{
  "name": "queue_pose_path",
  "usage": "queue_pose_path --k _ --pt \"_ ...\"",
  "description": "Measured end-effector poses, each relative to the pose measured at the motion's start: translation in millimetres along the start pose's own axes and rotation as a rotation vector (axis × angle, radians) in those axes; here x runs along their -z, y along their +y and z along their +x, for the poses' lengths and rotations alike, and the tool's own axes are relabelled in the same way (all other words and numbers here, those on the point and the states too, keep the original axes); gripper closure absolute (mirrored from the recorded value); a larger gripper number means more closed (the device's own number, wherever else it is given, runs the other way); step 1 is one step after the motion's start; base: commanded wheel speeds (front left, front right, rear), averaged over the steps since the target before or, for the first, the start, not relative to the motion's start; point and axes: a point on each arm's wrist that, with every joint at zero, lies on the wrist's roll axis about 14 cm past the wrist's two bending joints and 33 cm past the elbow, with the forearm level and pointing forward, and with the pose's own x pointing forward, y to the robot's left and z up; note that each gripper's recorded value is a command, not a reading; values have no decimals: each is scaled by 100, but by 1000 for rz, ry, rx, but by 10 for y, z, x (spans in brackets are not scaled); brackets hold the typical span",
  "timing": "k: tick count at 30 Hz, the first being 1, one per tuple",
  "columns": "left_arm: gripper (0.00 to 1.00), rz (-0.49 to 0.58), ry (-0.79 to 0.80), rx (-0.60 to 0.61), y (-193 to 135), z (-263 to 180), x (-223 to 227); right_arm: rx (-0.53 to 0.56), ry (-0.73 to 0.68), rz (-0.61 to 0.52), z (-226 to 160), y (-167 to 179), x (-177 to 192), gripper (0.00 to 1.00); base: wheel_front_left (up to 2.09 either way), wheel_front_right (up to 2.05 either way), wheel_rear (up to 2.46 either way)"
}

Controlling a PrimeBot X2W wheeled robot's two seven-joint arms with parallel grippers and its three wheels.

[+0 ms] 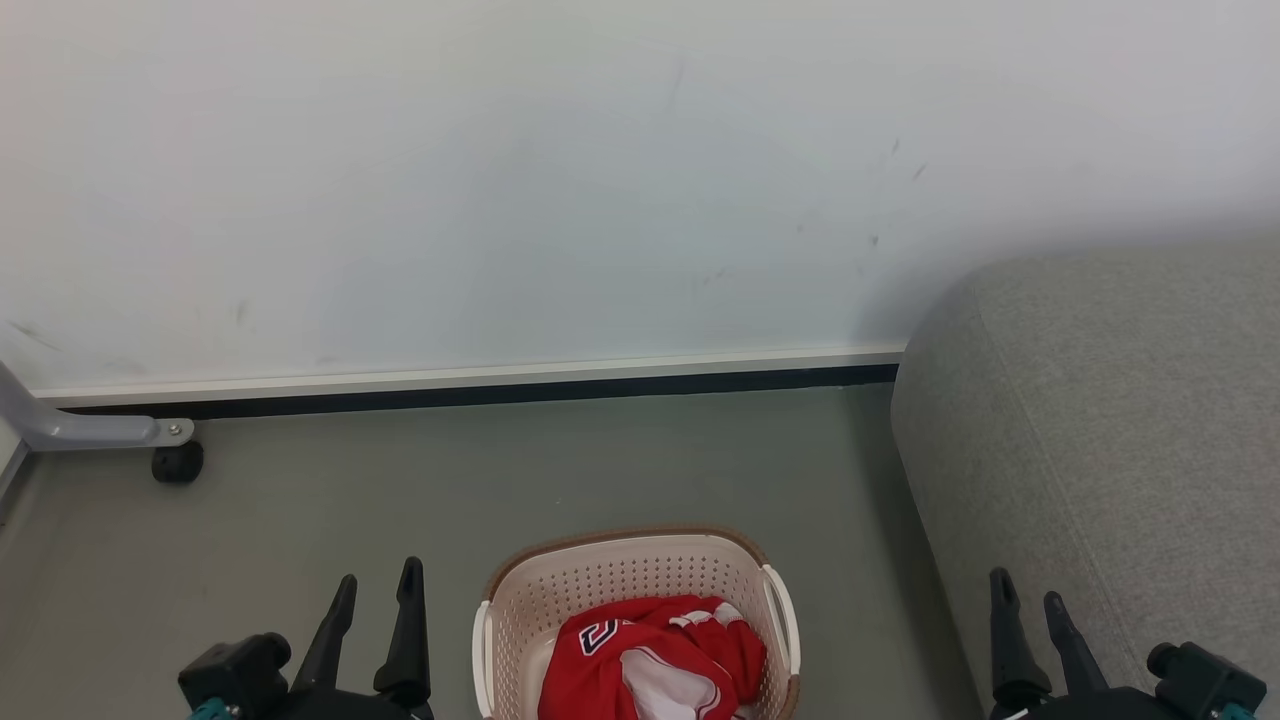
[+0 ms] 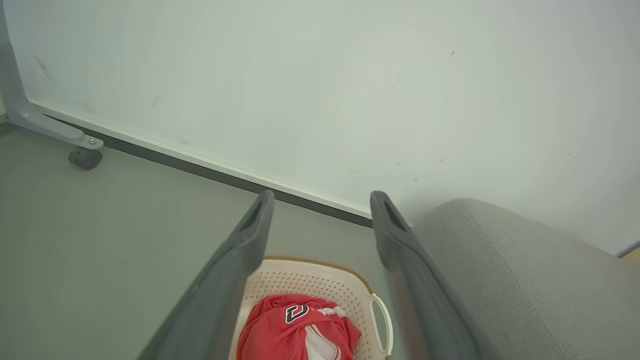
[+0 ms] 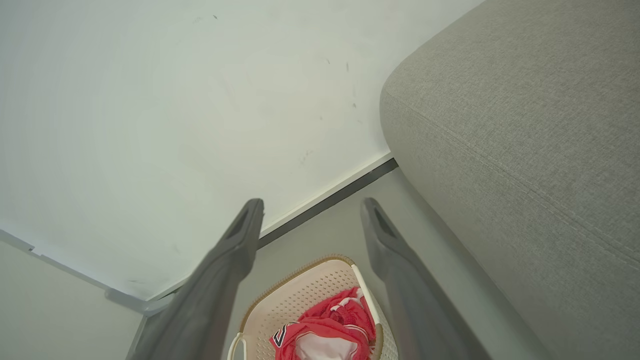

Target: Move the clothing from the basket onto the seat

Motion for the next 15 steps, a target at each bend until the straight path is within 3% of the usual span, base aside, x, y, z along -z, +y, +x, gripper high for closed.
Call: queue_pose_path --k 15 --pt "0 219 -45 5 -18 -90 -16 -53 -44 -213 -76 163 1 0 0 0 0"
